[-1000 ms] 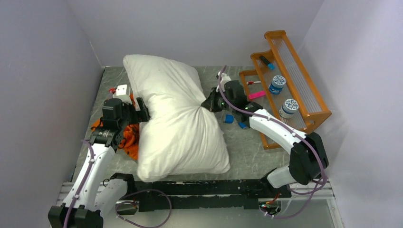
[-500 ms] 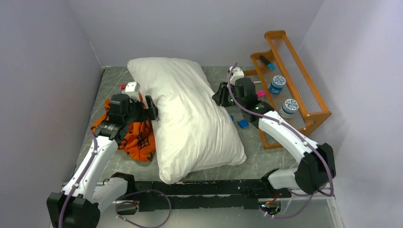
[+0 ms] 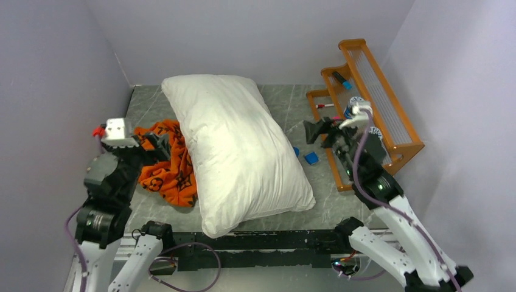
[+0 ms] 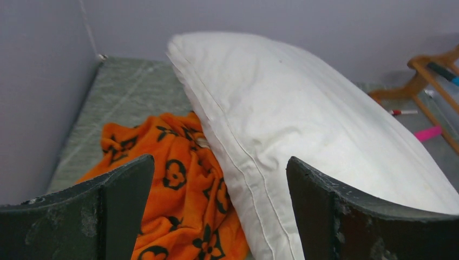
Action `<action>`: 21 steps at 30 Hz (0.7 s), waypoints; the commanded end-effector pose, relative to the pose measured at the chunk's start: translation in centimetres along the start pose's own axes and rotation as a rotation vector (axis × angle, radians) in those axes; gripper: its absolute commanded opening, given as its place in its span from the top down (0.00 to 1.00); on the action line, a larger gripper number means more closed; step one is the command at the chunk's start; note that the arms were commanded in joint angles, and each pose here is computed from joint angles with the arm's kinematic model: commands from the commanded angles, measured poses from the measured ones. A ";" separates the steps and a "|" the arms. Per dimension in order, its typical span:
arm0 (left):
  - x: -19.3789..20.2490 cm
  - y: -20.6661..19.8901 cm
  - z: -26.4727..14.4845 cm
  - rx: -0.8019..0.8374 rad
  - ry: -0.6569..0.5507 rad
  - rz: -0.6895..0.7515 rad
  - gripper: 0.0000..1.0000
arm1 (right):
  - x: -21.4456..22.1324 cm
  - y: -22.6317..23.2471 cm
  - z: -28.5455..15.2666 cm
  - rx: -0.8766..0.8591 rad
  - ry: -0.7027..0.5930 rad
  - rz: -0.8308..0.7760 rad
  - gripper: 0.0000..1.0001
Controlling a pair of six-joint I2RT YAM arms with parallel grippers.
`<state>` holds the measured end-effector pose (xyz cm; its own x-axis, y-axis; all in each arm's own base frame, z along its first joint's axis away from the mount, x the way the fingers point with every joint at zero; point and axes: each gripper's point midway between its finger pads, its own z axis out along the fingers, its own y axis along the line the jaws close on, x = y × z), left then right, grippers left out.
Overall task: Remove the pillowcase from the pillow
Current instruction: Adjust the pillow at the center of the board, then reset both arms
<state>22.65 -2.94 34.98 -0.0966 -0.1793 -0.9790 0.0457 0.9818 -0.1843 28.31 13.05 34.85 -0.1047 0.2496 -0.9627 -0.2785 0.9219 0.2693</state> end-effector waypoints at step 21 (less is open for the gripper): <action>-0.7 6.2 -4.8 -0.311 -0.096 0.030 0.04 | 0.4 -8.9 -11.2 0.278 -0.251 -0.055 0.00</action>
<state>17.51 3.09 36.42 -0.0107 -0.1387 -0.9903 -0.2195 0.9665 -0.1330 20.19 2.09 31.80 0.1127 0.2419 -0.9637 -0.0158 0.9702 0.2417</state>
